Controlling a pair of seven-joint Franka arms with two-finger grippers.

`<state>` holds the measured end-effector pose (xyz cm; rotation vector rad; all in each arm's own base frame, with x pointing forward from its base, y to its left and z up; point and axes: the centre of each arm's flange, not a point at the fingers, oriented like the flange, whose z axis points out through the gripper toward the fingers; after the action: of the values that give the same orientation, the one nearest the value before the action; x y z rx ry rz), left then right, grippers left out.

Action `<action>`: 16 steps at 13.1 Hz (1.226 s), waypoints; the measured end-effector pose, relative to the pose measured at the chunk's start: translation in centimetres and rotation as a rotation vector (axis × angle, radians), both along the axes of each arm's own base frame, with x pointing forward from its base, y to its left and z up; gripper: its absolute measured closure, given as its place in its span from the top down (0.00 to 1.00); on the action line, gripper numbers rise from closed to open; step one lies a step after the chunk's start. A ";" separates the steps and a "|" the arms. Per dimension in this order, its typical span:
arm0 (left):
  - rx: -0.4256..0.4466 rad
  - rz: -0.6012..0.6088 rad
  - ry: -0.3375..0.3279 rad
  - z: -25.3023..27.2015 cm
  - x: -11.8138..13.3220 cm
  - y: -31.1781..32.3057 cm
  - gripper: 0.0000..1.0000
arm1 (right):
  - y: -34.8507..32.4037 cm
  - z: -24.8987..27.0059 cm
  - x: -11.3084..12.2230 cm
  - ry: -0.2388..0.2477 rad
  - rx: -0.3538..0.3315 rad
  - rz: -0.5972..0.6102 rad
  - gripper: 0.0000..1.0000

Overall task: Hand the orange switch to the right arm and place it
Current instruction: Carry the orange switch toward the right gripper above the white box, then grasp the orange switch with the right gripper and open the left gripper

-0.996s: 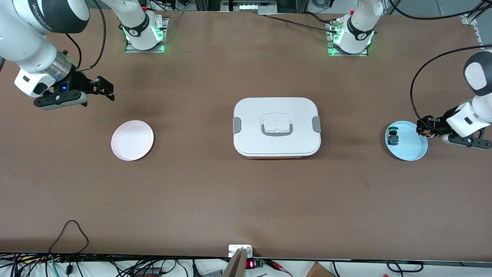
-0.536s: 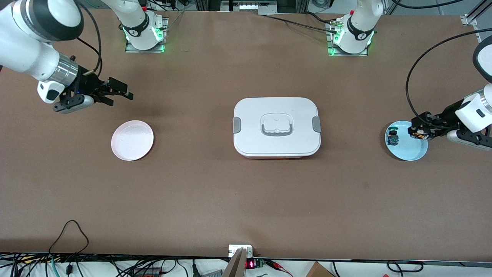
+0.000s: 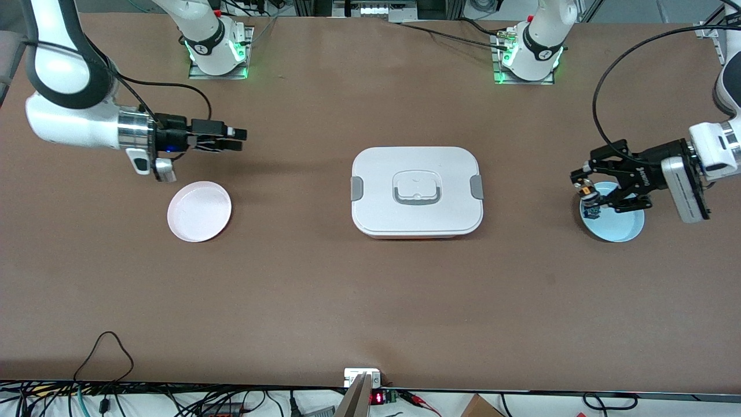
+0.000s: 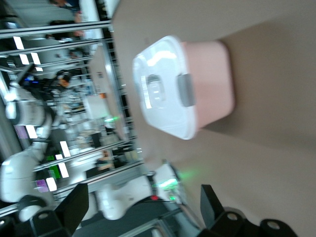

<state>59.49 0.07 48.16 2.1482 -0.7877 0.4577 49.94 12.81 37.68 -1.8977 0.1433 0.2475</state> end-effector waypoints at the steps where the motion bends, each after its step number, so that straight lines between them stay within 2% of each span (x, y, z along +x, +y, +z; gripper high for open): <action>1: -0.042 -0.067 -0.059 -0.6 0.0 -1.1 0.73 | 2.3 -0.4 -0.1 0.031 0.081 -0.023 1.00; 3: -0.148 -0.200 -0.154 -2.6 -0.1 -3.6 0.73 | 8.4 -1.2 -1.2 0.109 0.241 -0.091 1.00; 6: -0.347 -0.328 -0.241 -7.2 -1.0 -7.9 0.73 | 18.1 -3.1 -4.2 0.240 0.358 -0.250 1.00; 7: -0.399 -0.360 -0.271 -8.4 -1.4 -9.6 0.73 | 20.9 -3.6 -5.5 0.270 0.363 -0.292 1.00; 9: -0.449 -0.418 -0.330 -9.5 -1.7 -12.3 0.73 | 24.6 -3.5 -6.9 0.280 0.313 -0.344 1.00; 12: -0.502 -0.486 -0.371 -10.4 -2.5 -15.5 0.73 | 28.8 -1.6 -6.7 0.259 0.285 -0.394 1.00; 16: -0.612 -0.468 -0.387 -11.9 -3.7 -18.5 0.73 | 33.8 -0.9 -6.4 0.244 0.244 -0.432 1.00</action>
<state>55.77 -18.48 36.21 1.2754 -1.1499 0.7569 43.56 46.56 36.78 -1.5448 0.6501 0.1907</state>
